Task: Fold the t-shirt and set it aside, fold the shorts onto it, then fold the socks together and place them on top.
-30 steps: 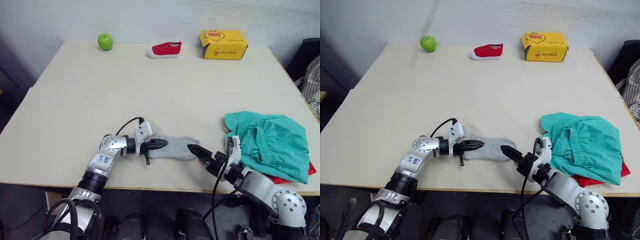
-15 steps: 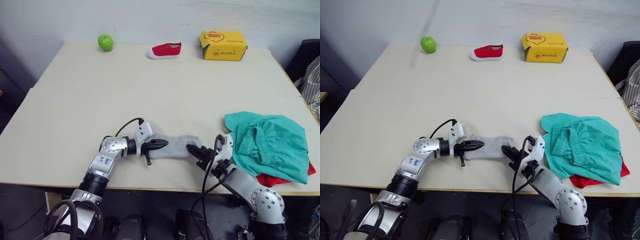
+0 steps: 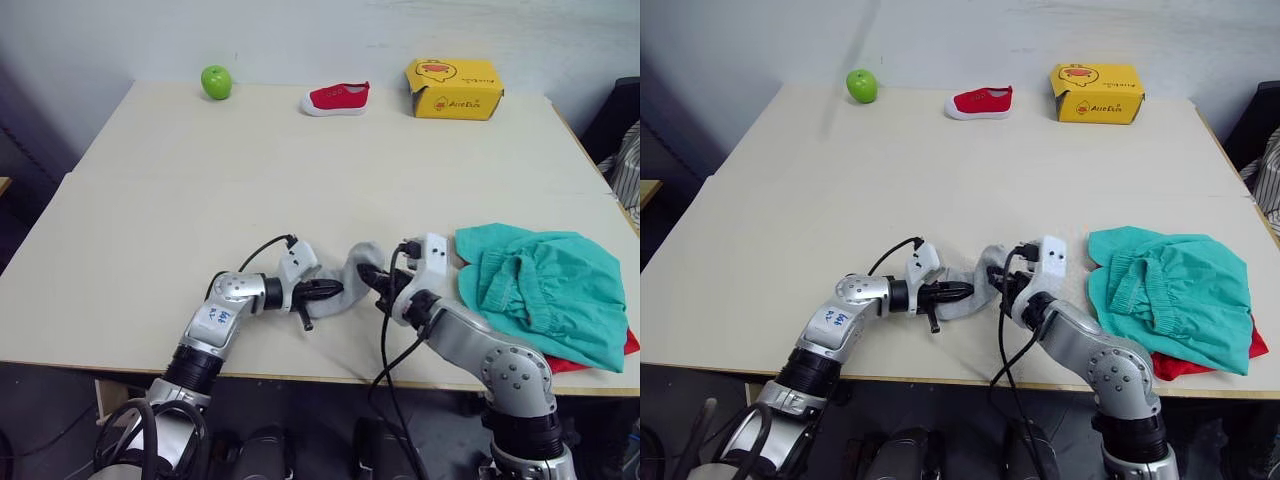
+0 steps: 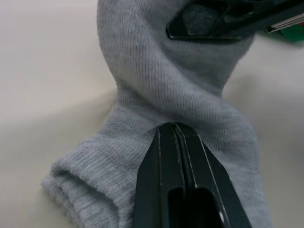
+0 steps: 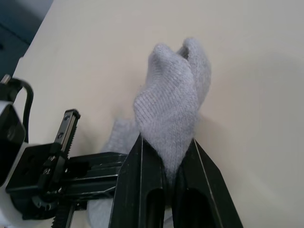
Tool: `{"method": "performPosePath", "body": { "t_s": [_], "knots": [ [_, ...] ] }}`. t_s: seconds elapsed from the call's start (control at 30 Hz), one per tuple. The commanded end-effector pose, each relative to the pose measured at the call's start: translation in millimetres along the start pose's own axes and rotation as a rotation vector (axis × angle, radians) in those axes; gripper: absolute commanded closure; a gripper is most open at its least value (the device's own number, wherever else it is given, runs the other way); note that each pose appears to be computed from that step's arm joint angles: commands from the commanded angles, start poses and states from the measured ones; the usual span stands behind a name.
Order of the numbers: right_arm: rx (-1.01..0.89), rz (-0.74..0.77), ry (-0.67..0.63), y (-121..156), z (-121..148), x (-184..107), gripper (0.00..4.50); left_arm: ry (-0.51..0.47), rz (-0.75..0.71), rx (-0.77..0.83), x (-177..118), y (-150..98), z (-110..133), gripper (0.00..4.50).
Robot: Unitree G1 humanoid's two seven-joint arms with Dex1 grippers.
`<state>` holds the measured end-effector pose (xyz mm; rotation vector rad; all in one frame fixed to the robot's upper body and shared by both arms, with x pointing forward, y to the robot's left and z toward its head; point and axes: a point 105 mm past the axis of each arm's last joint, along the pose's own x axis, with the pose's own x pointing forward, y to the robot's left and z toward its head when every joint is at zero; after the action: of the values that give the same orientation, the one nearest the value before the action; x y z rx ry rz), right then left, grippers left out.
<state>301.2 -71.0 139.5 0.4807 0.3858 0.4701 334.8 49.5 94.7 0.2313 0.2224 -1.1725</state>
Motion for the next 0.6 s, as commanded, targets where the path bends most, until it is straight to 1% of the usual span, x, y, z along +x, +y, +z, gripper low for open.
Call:
{"method": "performPosePath", "body": {
  "t_s": [0.03, 0.17, 0.37, 0.5, 0.6],
  "knots": [
    [-0.084, 0.09, 0.04, 26.3, -0.4, -5.0, 4.47, 0.082, 0.065, -0.016, -3.3, 5.4, -19.7, 4.5],
    [-0.122, 0.124, 0.104, 36.2, -11.3, -0.6, 4.47, 0.085, 0.079, -0.02, -2.9, 3.6, -23.4, 4.5],
    [-0.179, 0.126, 0.171, 35.9, -27.5, 16.9, 4.47, 0.086, 0.09, -0.023, -5.0, 0.1, -28.3, 4.5],
    [-0.243, 0.15, 0.19, 41.4, -33.4, 28.1, 4.47, 0.087, 0.12, -0.004, -11.4, 2.4, -29.5, 4.5],
    [-0.265, 0.161, 0.191, 43.1, -34.6, 31.7, 4.47, 0.057, 0.115, 0.005, -15.4, 2.3, -24.8, 4.5]
  ]
}}
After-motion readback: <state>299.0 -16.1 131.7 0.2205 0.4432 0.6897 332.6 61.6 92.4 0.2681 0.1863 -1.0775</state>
